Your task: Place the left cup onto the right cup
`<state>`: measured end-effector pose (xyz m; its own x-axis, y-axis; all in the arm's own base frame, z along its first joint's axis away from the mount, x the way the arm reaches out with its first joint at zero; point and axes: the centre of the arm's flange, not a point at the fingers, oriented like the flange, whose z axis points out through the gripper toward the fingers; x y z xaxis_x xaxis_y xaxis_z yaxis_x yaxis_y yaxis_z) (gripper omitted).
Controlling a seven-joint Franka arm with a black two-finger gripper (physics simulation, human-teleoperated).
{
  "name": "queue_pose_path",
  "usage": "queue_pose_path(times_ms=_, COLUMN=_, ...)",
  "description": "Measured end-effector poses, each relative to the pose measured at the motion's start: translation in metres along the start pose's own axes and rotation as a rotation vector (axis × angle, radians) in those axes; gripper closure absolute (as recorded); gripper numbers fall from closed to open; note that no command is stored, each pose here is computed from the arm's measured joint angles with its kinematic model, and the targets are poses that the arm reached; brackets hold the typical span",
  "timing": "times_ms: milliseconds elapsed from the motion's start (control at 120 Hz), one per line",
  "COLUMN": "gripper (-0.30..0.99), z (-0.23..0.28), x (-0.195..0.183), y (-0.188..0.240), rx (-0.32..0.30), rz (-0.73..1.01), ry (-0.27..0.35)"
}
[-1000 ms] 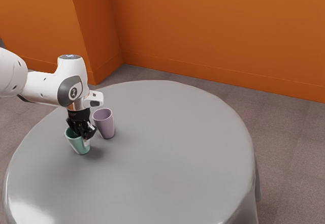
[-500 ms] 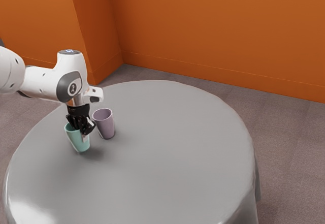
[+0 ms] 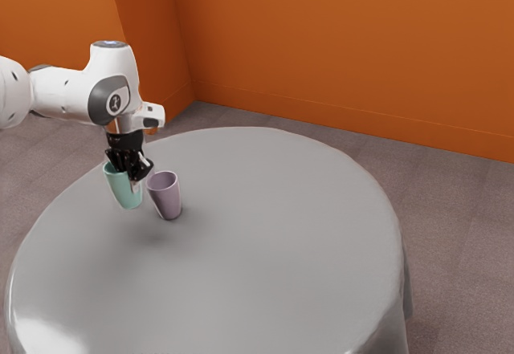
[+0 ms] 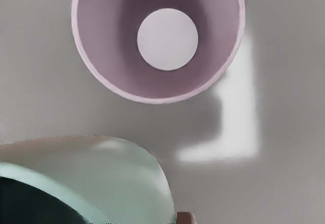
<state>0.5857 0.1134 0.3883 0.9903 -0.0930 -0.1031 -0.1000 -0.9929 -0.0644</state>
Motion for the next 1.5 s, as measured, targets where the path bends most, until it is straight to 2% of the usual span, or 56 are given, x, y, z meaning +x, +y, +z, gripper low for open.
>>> queue_pose_path(times_ms=283, gripper=0.78, z=-0.031, x=0.009, y=-0.001, rx=0.005, rz=0.003, ry=0.013)
queue_pose_path(times_ms=475, gripper=0.78, z=-0.033, x=0.011, y=0.0, rx=0.002, rz=0.005, ry=0.004)
queue_pose_path(times_ms=675, gripper=0.78, z=-0.047, x=0.031, y=0.0, rx=0.028, rz=0.012, ry=0.026)
queue_pose_path(times_ms=892, gripper=0.78, z=-0.05, x=0.053, y=0.005, rx=0.049, rz=0.026, ry=0.019)
queue_pose_path(times_ms=1075, gripper=0.78, z=-0.041, x=0.068, y=0.01, rx=0.051, rz=0.034, ry=-0.001)
queue_pose_path(times_ms=1500, gripper=0.78, z=-0.034, x=0.095, y=0.018, rx=0.049, rz=0.058, ry=-0.003)
